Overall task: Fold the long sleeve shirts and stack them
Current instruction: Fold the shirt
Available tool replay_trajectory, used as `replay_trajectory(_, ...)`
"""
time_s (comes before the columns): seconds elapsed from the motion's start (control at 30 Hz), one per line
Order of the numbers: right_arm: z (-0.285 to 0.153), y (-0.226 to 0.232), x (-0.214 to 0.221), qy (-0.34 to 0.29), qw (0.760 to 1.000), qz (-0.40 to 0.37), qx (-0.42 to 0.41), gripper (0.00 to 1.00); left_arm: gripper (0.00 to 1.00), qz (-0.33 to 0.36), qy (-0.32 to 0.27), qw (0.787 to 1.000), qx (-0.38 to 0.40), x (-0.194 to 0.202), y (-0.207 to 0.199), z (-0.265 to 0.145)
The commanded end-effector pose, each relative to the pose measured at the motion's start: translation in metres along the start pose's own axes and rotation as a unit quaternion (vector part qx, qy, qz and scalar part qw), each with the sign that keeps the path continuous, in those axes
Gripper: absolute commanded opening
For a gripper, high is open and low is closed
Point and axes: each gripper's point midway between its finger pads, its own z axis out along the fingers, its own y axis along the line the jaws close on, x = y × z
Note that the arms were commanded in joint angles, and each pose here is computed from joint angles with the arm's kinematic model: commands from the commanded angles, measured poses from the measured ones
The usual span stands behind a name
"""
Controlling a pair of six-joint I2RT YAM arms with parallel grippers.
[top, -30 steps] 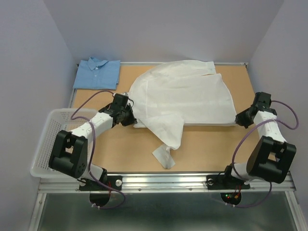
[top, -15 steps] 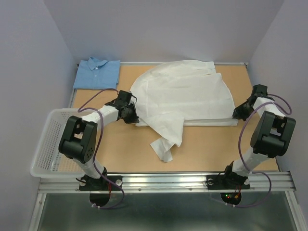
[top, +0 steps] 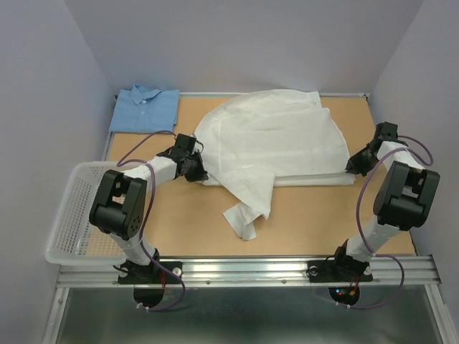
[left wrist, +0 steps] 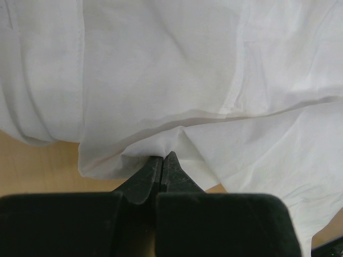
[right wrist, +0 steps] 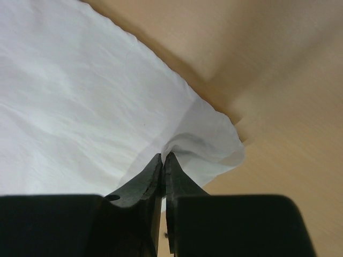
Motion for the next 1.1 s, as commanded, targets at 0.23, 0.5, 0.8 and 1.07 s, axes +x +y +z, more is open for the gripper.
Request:
replay_trajectory(0.23, 0.000, 0.013, -0.035, -0.054, 0.999, -0.002, -0.001, 0.14, 0.20, 0.025, -0.067, 0.997, 0.017, -0.043, -0.015, -0.011)
replay_trajectory(0.5, -0.018, 0.028, -0.052, -0.080, 0.996, -0.009, -0.024, 0.34, 0.37, 0.044, -0.108, 0.993, 0.027, -0.074, -0.031, -0.024)
replay_trajectory(0.8, -0.062, 0.062, -0.055, -0.139, 0.985, -0.091, -0.054, 0.72, 0.76, 0.048, -0.134, 0.989, 0.032, -0.090, -0.033, -0.046)
replay_trajectory(1.07, -0.108, 0.118, -0.013, -0.169, 0.946, -0.252, -0.115, 0.77, 0.74, 0.068, -0.147, 0.987, 0.009, -0.072, -0.012, -0.069)
